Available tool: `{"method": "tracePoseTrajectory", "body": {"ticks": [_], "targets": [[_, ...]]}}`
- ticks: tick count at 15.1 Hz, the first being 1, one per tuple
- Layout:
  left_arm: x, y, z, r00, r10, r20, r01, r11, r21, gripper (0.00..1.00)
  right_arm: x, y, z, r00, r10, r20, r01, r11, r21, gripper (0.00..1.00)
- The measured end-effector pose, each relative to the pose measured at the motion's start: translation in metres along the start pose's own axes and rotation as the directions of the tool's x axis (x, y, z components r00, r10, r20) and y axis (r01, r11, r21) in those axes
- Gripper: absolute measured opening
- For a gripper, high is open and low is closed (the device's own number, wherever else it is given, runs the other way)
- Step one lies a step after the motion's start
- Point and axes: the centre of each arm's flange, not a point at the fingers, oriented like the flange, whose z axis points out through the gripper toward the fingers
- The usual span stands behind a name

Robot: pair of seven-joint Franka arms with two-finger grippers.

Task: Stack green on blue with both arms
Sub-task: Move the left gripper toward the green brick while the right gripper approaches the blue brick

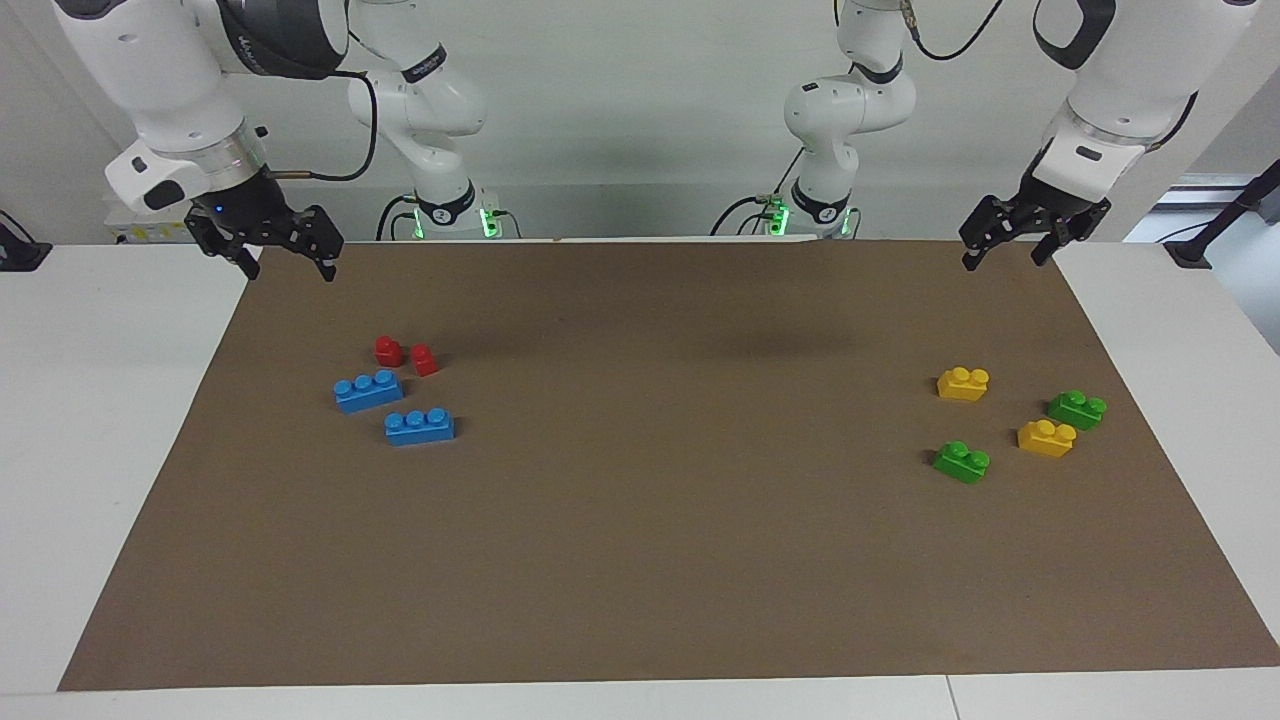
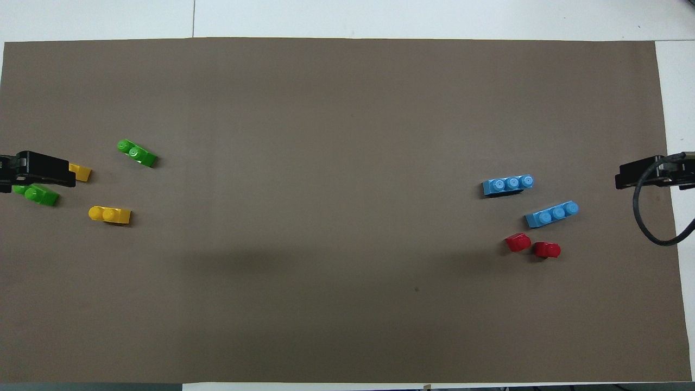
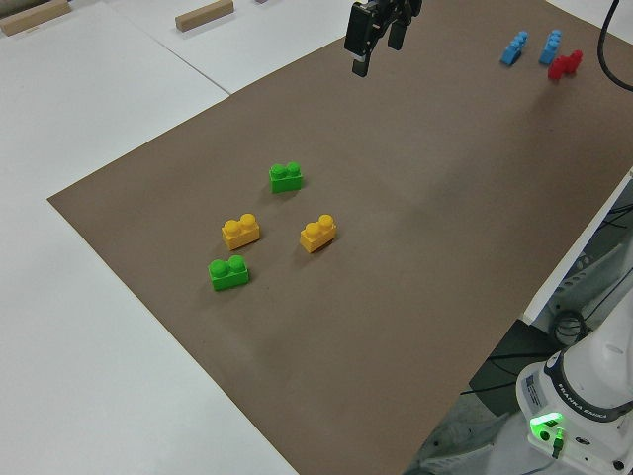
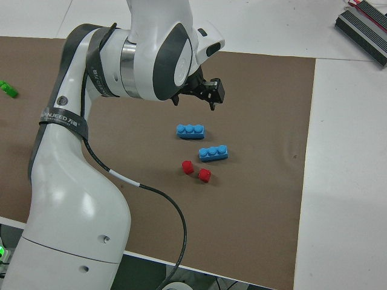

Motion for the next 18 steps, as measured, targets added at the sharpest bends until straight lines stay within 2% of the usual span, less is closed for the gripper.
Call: {"method": "tracePoseTrajectory", "body": {"ticks": [5, 9, 11, 12, 14, 16, 18], "targets": [[0.000, 0.000, 0.000, 1.000, 0.000, 0.000, 0.000, 1.000, 0.000, 1.00, 0.000, 0.000, 0.001, 1.000, 0.028, -0.001, -0.028, 1.000, 0.000, 1.00], [0.000, 0.000, 0.000, 1.000, -0.001, -0.001, 0.001, 1.000, 0.000, 1.00, 0.011, -0.002, 0.017, 0.983, 0.177, -0.052, -0.176, 0.984, 0.009, 1.00], [0.001, -0.005, 0.000, 1.000, -0.029, -0.009, 0.029, 1.000, -0.001, 1.00, 0.021, -0.005, 0.038, 0.947, 0.319, -0.045, -0.317, 0.947, 0.046, 1.00], [0.002, -0.008, 0.000, 0.998, -0.064, -0.018, 0.064, 0.998, -0.002, 1.00, 0.028, -0.008, 0.050, 0.916, 0.401, -0.023, -0.399, 0.914, 0.081, 1.00], [0.007, -0.012, 0.004, 0.983, -0.179, -0.045, 0.179, 0.984, -0.009, 1.00, 0.045, -0.010, 0.079, 0.816, 0.576, 0.041, -0.576, 0.806, 0.138, 0.99], [0.014, -0.014, 0.015, 0.946, -0.316, -0.072, 0.315, 0.949, -0.025, 1.00, 0.061, -0.008, 0.107, 0.669, 0.733, 0.122, -0.742, 0.651, 0.161, 1.00], [0.023, -0.025, 0.034, 0.901, -0.425, -0.088, 0.423, 0.905, -0.043, 1.00, 0.069, -0.008, 0.125, 0.536, 0.820, 0.201, -0.844, 0.513, 0.156, 1.00]]}}
